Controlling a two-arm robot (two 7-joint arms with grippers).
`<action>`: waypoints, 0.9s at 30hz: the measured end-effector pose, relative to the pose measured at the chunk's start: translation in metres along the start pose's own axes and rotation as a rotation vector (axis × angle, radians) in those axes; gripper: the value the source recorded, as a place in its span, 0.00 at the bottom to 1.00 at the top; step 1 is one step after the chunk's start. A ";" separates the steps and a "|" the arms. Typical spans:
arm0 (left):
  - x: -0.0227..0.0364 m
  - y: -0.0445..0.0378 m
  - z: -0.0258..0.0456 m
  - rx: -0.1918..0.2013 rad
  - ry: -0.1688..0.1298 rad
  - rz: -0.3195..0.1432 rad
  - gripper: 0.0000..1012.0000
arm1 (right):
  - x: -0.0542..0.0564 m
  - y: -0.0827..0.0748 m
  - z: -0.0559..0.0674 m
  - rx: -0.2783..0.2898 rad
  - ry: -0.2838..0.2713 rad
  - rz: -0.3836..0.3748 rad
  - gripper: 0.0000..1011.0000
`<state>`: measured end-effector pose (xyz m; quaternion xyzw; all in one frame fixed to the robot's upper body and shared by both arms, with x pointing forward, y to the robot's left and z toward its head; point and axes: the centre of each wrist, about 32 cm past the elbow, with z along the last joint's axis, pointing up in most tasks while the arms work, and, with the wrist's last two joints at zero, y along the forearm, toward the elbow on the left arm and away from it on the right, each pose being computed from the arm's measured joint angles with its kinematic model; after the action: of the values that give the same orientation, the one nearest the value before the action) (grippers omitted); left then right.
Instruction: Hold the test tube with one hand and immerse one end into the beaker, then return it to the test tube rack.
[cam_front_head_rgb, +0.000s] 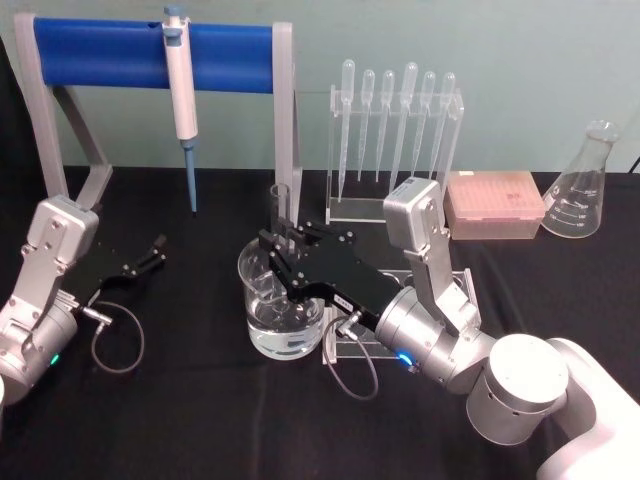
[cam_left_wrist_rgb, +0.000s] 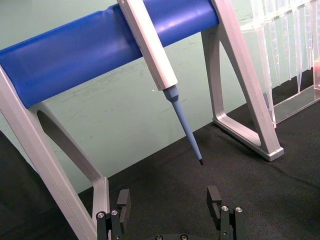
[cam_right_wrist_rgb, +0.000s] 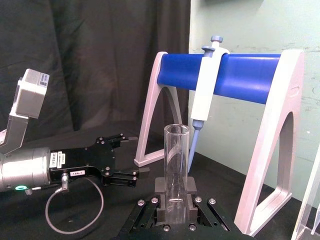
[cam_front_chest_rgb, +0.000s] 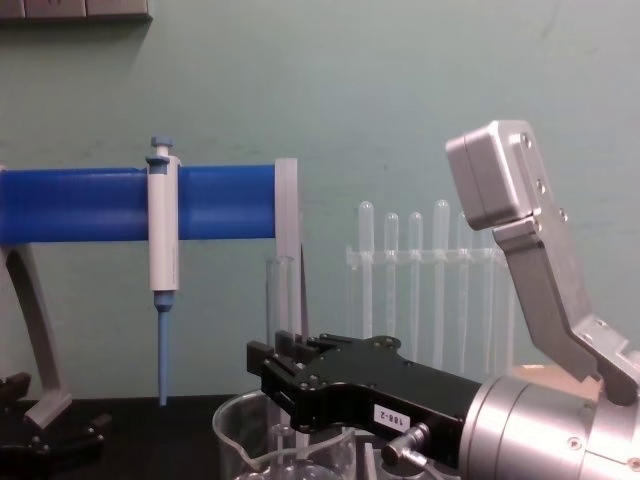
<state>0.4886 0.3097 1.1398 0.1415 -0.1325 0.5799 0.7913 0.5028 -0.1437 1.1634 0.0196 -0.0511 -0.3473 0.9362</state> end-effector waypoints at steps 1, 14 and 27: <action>0.0000 0.0000 0.0000 0.000 0.000 0.000 0.99 | 0.000 0.000 0.000 0.000 0.000 0.000 0.22; 0.0000 0.0000 0.0000 0.000 0.000 0.000 0.99 | 0.000 0.000 0.000 0.000 0.000 0.000 0.22; 0.0000 0.0000 0.0000 0.000 0.000 0.000 0.99 | 0.000 0.000 0.000 0.000 0.000 0.000 0.23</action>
<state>0.4886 0.3097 1.1398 0.1415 -0.1325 0.5799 0.7913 0.5028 -0.1437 1.1634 0.0196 -0.0511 -0.3472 0.9362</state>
